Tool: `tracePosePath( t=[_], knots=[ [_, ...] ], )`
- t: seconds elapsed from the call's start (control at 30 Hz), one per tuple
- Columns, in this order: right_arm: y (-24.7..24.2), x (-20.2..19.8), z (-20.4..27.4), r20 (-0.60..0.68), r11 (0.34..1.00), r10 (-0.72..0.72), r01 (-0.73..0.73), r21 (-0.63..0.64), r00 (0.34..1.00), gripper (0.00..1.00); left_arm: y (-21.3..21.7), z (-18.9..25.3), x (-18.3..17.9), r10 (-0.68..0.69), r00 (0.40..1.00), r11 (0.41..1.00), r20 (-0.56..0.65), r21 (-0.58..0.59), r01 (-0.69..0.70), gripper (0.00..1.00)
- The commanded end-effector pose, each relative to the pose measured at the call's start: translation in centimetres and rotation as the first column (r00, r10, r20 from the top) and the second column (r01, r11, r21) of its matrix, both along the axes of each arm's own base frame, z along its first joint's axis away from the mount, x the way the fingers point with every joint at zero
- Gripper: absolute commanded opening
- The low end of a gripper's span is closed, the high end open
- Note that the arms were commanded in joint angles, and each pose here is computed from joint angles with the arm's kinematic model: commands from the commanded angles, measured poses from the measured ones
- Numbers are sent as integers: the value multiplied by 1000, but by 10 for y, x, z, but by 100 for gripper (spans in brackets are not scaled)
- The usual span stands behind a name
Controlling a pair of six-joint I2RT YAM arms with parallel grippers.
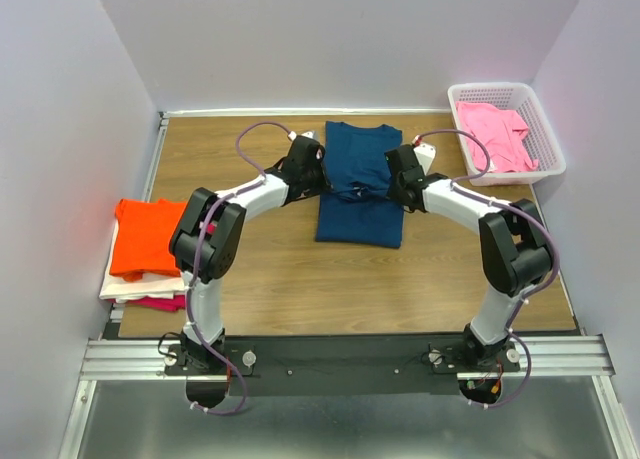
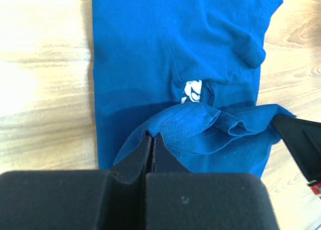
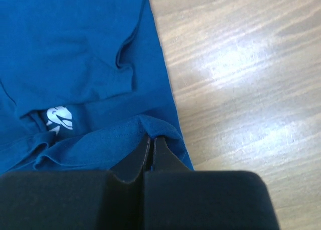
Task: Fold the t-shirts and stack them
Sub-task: Fold the tshirt
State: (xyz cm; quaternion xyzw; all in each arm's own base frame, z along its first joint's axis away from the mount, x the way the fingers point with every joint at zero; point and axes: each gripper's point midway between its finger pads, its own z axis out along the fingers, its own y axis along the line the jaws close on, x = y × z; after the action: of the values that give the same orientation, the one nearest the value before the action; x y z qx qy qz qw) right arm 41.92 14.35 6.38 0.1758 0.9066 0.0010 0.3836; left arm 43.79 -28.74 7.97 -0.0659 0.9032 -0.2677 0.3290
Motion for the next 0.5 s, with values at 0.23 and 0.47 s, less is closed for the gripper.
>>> tracePosePath(
  t=[0.23,0.47],
  knots=[
    [6,32,7,22,997,67,-68,39,997,24,3,8,26,-14,999,1000,45,-23,15,21],
    [7,39,34,71,993,115,-117,26,991,59,23,44,33,16,993,1000,117,-27,-13,71]
  ],
)
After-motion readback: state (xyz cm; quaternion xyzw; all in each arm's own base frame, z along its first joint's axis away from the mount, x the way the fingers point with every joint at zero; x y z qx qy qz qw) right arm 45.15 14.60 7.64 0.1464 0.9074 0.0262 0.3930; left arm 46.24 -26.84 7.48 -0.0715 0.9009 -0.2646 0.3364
